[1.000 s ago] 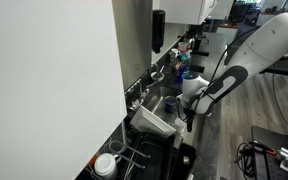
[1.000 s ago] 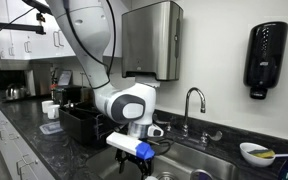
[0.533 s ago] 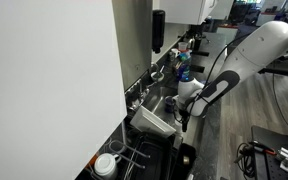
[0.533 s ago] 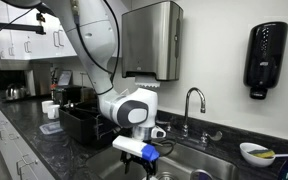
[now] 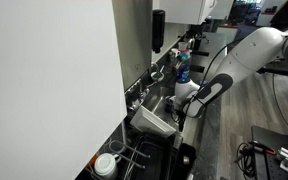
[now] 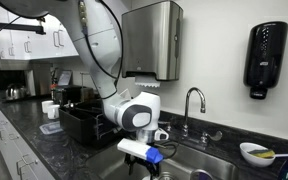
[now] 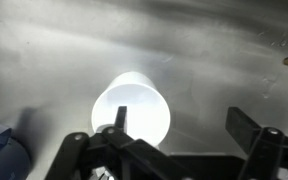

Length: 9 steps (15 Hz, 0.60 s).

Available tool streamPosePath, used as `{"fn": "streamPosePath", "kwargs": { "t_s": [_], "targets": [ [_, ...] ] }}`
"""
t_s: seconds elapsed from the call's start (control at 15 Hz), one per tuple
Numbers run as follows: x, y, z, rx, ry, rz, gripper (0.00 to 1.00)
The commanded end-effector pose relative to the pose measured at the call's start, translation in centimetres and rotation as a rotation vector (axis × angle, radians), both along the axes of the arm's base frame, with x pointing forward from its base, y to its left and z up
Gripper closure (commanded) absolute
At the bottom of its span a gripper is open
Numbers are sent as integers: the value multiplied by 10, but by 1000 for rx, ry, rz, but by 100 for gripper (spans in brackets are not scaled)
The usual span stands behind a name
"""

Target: Pick the cups from the sink and put them in the rack

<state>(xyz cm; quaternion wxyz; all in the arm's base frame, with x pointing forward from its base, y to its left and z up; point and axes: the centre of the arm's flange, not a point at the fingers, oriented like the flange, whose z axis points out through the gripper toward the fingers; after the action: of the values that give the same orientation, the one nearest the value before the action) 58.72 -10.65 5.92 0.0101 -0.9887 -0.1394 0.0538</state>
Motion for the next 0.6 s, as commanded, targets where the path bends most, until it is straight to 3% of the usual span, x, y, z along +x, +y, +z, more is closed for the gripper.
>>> {"fn": "streamPosePath", "kwargs": {
  "t_s": [0.0, 0.2, 0.27, 0.33, 0.53],
  "targets": [
    [12, -5, -16, 7, -1, -12, 0],
    [14, -7, -23, 8, 3, -18, 0],
    [15, -8, -25, 6, 1, -20, 7],
    [15, -9, -26, 6, 0, -18, 26],
    [16, -11, -29, 5, 2, -19, 49]
  ]
}}
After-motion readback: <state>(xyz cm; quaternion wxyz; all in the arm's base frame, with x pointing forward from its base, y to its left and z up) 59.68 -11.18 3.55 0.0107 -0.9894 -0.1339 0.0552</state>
